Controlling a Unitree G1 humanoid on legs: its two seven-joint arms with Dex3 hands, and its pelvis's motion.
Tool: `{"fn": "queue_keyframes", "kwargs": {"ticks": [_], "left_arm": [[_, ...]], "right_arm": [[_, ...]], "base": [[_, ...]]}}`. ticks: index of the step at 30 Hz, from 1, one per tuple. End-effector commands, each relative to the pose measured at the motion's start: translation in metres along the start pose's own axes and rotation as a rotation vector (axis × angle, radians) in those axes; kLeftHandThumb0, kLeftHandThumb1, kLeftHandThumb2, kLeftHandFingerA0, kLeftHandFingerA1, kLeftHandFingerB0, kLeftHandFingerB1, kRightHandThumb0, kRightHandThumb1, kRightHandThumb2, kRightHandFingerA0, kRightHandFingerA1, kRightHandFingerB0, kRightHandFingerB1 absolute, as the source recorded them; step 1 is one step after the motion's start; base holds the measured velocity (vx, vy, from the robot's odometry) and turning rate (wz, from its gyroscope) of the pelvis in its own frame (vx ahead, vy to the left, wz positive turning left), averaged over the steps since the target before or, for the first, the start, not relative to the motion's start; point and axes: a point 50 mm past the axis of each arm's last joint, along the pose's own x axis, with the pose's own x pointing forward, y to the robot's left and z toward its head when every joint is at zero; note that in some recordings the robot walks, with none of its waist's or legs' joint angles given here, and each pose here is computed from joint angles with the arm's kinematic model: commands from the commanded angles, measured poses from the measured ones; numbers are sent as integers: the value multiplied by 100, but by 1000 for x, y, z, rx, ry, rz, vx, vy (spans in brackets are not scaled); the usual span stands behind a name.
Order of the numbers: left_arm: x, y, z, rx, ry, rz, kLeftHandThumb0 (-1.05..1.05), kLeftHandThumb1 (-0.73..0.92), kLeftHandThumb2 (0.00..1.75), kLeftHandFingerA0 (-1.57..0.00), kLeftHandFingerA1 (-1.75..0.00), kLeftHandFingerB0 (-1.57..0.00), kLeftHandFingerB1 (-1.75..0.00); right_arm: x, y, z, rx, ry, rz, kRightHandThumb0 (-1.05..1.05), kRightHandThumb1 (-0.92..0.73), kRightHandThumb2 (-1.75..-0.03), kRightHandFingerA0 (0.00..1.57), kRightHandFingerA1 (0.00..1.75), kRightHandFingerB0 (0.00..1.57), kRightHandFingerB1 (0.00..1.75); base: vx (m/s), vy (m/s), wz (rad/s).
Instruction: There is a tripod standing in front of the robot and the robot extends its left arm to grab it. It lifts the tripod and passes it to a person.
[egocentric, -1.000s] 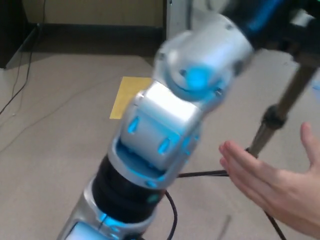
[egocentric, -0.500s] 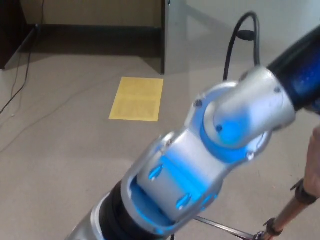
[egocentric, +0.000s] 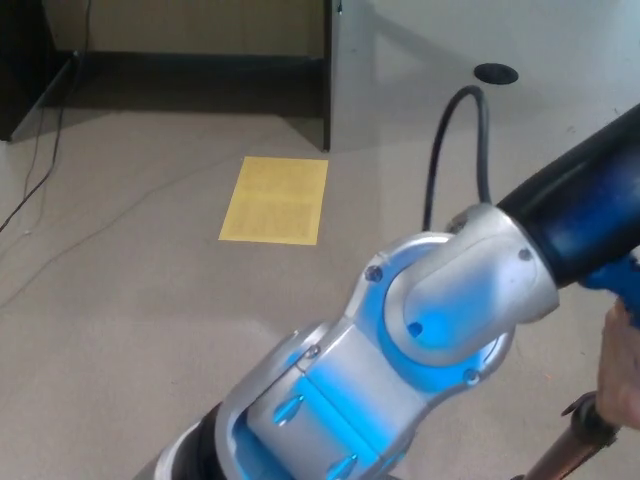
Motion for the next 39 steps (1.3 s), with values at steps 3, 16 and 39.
{"fn": "queue_keyframes", "kwargs": {"ticks": [3,16,39], "left_arm": [[-7,6,-9,61,18,51,-83,46,88,0,-8,0,0],[-46,57,-51,71,164,185,-88,46,58,0,0,0,0],[-334,42,-199,-63,962,632,-28,25,82,-3,-50,0,-47]], "right_arm": [[-1,-3,-2,22,14,4,-41,-70,-61,63,41,46,36],[-1,-2,-3,-5,12,-3,-41,-70,-61,67,43,48,37],[1,-15,-2,32,23,-40,-40,-69,-61,65,42,45,35]], "base": [[0,0,0],[0,0,0],[0,0,0]]}}
